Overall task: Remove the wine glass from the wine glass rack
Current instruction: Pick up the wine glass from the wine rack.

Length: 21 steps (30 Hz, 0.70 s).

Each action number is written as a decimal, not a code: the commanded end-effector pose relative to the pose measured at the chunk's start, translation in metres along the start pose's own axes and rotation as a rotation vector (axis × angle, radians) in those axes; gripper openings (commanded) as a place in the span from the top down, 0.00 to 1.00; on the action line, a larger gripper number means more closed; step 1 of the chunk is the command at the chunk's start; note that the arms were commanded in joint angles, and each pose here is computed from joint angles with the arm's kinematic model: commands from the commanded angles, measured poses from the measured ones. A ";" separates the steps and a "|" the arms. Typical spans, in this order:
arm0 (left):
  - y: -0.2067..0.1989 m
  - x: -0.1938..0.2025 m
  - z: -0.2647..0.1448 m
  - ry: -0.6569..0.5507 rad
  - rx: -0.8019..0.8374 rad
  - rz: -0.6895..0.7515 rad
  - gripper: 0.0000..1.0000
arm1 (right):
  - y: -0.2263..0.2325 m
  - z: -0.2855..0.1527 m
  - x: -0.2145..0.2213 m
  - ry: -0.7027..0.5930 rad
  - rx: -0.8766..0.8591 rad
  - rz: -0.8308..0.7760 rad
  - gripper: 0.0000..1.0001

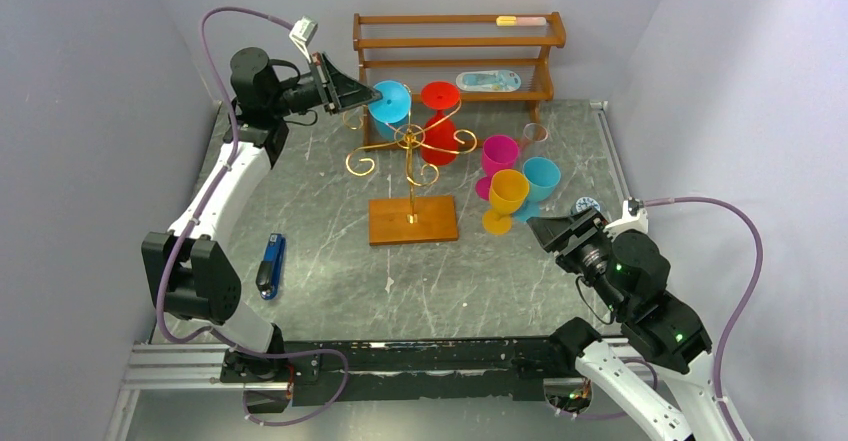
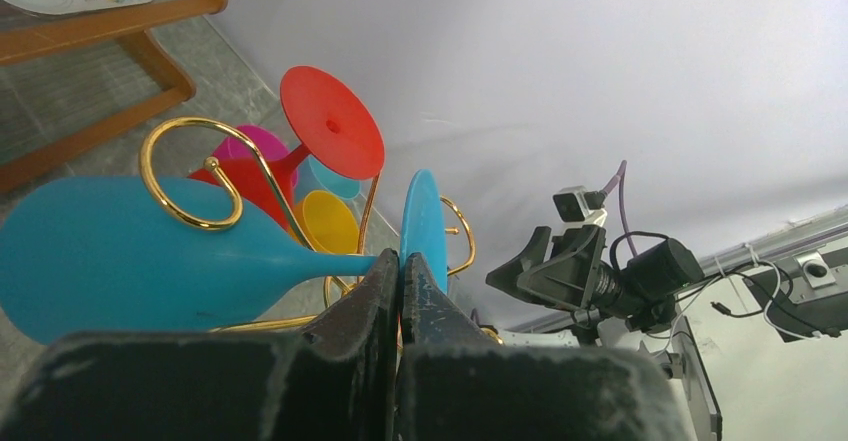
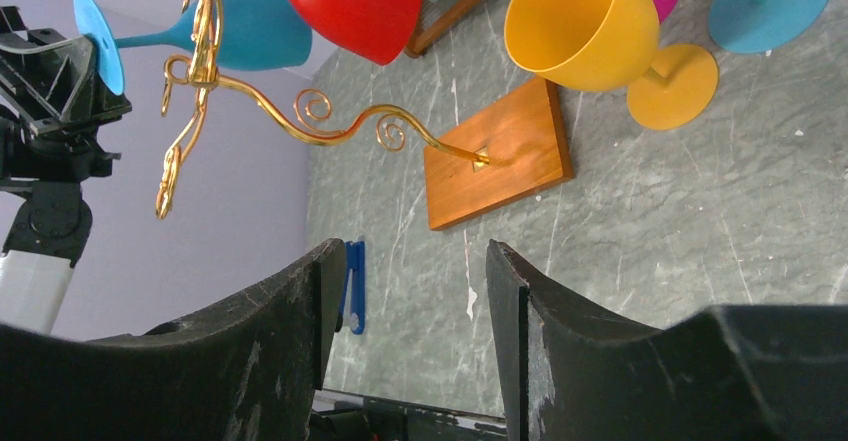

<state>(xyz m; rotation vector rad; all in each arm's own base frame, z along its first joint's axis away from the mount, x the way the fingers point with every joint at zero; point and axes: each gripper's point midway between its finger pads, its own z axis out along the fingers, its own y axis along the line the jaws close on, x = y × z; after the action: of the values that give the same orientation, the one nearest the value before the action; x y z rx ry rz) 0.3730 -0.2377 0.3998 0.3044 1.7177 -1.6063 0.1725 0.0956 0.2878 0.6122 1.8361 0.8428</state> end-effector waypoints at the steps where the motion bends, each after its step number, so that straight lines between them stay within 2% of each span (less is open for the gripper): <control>1: -0.024 -0.021 -0.011 -0.065 0.043 0.104 0.95 | -0.005 0.000 -0.003 -0.018 0.021 0.006 0.42; 21: -0.018 -0.050 -0.034 -0.249 -0.021 0.072 0.95 | -0.008 -0.014 -0.013 -0.059 0.028 0.032 0.42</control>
<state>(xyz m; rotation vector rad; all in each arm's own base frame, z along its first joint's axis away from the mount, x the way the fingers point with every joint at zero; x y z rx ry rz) 0.3919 -0.2019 0.4140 0.1338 1.6298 -1.5588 0.1662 0.0838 0.2857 0.6533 1.8195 0.8172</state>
